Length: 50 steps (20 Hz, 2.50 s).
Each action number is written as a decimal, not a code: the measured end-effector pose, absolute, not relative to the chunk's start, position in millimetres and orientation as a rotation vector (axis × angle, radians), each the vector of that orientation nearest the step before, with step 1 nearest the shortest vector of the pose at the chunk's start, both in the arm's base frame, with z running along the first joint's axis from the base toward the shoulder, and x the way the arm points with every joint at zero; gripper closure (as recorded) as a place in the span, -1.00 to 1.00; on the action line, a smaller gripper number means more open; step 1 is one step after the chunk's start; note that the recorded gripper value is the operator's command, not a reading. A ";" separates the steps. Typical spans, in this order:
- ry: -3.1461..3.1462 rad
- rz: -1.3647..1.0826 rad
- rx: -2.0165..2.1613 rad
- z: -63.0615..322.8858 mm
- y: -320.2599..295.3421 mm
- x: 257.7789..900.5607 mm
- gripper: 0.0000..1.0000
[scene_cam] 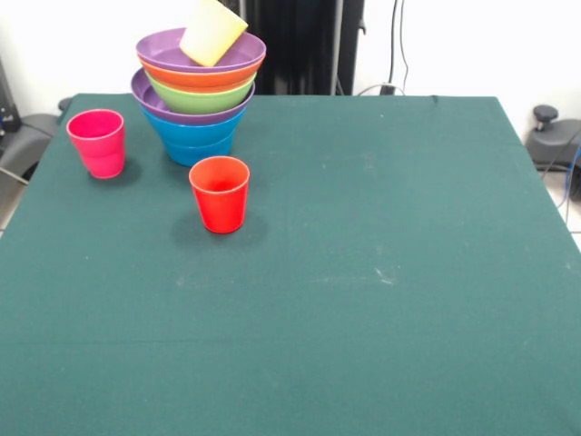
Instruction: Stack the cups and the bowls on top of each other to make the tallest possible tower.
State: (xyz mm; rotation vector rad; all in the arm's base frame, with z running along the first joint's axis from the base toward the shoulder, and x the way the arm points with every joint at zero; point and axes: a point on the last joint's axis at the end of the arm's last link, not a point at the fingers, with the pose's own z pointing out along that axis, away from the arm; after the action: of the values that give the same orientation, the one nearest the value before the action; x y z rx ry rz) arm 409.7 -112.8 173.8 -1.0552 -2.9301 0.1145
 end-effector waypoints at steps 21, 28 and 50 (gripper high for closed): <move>-2.945 0.013 -0.983 153.8 -111.3 441.1 -1.00; -2.977 0.013 -0.906 151.7 -90.8 454.1 -1.00; -3.008 0.061 -0.763 111.3 -80.3 477.3 -1.00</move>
State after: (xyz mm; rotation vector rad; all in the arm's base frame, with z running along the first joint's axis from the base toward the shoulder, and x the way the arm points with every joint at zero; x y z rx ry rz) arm 477.3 -80.3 111.3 -0.7626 -3.0076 0.0612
